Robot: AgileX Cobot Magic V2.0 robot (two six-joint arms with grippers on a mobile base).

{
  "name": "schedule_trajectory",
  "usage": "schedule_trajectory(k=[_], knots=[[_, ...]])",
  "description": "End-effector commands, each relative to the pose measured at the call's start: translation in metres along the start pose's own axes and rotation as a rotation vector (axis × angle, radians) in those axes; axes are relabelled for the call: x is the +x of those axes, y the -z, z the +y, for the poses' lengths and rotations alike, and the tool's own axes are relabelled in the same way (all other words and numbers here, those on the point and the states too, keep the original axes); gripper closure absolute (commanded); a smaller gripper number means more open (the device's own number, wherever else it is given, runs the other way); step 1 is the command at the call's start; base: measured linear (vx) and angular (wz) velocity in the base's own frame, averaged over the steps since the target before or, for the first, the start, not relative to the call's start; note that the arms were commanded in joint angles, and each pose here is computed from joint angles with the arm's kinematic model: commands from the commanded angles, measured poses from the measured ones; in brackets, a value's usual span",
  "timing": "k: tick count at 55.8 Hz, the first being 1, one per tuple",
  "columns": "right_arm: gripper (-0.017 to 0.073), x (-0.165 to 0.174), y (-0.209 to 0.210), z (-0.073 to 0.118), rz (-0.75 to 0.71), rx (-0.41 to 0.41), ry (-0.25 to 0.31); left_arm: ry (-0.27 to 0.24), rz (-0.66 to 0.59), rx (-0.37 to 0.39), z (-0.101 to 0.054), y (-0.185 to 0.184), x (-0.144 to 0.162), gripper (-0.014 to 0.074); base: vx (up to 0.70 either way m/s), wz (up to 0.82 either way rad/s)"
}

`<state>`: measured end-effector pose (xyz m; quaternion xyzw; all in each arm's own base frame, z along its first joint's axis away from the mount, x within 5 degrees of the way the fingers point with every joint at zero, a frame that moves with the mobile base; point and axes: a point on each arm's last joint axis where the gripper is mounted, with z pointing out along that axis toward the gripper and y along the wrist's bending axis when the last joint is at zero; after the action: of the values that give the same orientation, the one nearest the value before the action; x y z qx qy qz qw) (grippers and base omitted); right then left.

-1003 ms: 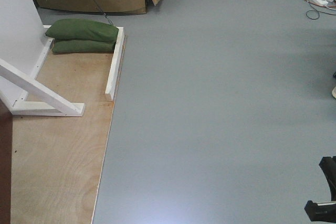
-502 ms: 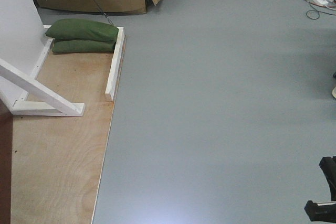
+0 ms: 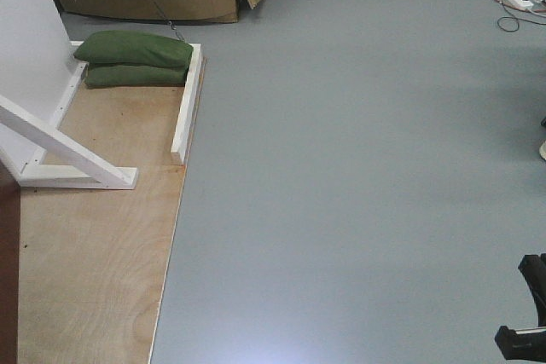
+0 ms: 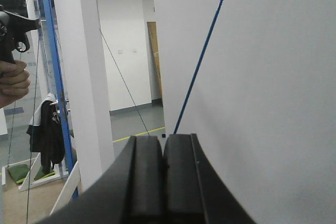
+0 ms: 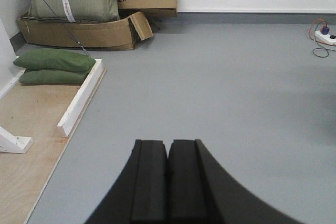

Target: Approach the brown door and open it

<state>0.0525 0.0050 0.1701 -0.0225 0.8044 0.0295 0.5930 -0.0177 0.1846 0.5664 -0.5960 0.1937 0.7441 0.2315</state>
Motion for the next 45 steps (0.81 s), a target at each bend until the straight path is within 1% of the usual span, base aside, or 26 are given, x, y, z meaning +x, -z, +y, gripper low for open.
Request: schedule_trajectory(k=[1, 6, 8, 11, 13, 16, 18, 24, 27, 30, 37, 45], knots=[[0.0559, -0.006, 0.000, 0.000, -0.079, 0.003, 0.010, 0.005, -0.073, 0.016, -0.001, 0.000, -0.009, 0.0527, 0.00, 0.00], [0.0559, -0.006, 0.000, 0.000, -0.079, 0.003, 0.010, 0.039, -0.053, 0.040, -0.012, -0.002, -0.004, 0.0527, 0.00, 0.00], [0.0559, -0.006, 0.000, 0.000, -0.079, 0.003, 0.010, 0.042, -0.052, 0.044, -0.013, -0.002, -0.004, 0.0527, 0.00, 0.00], [0.0559, -0.006, 0.000, 0.000, -0.079, 0.003, 0.010, 0.037, -0.045, 0.051, -0.020, -0.003, -0.001, 0.0527, 0.00, 0.00], [0.0559, -0.006, 0.000, 0.000, -0.079, 0.003, 0.010, 0.048, -0.034, 0.059, -0.024, -0.003, 0.002, 0.0527, 0.00, 0.00], [0.0559, -0.006, 0.000, 0.000, -0.079, 0.003, 0.010, 0.070, -0.010, 0.096, -0.028, -0.003, 0.004, 0.0527, 0.00, 0.00], [0.0559, -0.006, 0.000, 0.000, -0.079, 0.003, 0.010, 0.087, 0.013, 0.141, -0.032, -0.003, 0.006, 0.0527, 0.00, 0.00], [0.0559, -0.006, 0.000, 0.000, -0.079, 0.003, 0.010, 0.092, 0.042, 0.274, -0.041, 0.000, 0.007, 0.0527, 0.00, 0.00], [0.0559, -0.006, 0.000, 0.000, -0.079, 0.003, 0.010, 0.101, 0.056, 0.343, -0.044, 0.003, 0.006, 0.0527, 0.00, 0.00], [0.0559, -0.006, 0.000, 0.000, -0.079, 0.003, 0.010, 0.102, 0.065, 0.394, -0.046, 0.005, 0.005, 0.0527, 0.00, 0.00], [0.0559, -0.006, 0.000, 0.000, -0.079, 0.003, 0.010, 0.140, 0.054, 0.434, -0.044, 0.008, 0.002, 0.0527, 0.00, 0.00], [0.0559, -0.006, 0.000, 0.000, -0.079, 0.003, 0.010, 0.161, 0.025, 0.468, -0.040, 0.010, -0.004, 0.0527, 0.00, 0.00]])
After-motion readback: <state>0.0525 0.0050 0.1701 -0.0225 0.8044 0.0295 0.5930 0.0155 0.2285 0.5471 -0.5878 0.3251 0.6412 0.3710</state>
